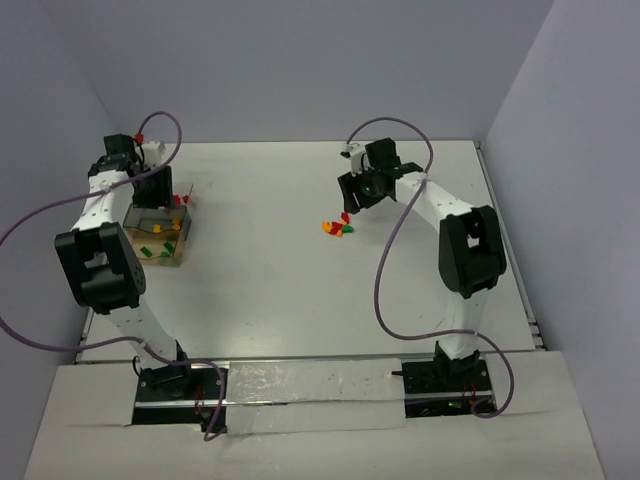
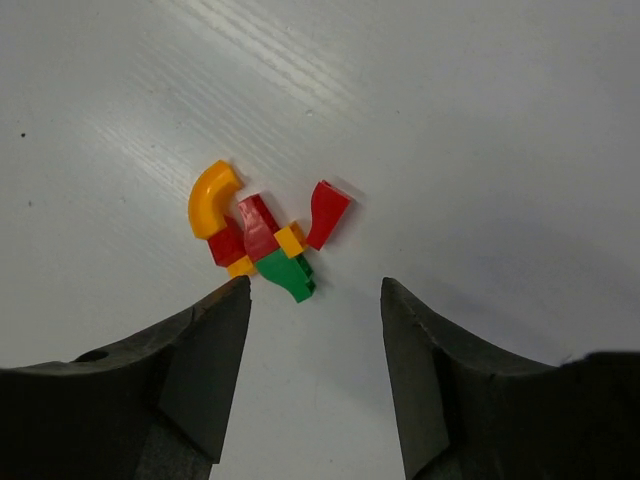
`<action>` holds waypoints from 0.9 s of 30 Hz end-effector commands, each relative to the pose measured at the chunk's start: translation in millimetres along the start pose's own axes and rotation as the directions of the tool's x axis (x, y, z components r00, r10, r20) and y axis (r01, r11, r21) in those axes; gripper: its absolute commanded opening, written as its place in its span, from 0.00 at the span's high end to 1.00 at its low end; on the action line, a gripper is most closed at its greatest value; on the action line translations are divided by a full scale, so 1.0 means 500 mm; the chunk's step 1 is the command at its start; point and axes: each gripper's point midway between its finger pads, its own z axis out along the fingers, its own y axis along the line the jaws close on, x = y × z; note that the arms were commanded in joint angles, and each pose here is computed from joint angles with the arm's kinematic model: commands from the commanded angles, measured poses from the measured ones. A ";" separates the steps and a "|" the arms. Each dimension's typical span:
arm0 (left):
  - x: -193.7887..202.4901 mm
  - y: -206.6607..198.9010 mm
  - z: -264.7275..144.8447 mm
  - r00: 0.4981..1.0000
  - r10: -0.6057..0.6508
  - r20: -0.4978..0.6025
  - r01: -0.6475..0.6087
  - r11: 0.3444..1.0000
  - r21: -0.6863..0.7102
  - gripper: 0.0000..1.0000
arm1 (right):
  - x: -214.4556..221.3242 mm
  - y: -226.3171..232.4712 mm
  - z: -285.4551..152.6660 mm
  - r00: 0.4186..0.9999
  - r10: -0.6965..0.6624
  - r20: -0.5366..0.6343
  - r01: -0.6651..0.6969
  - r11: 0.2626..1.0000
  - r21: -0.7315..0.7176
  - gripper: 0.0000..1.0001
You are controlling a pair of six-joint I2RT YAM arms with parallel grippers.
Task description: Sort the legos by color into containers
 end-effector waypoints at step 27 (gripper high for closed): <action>-0.076 -0.071 -0.114 0.982 0.024 0.190 -0.032 0.999 0.041 0.41 | 0.037 0.000 0.154 0.974 0.104 -0.203 -0.082 0.990 0.114 0.53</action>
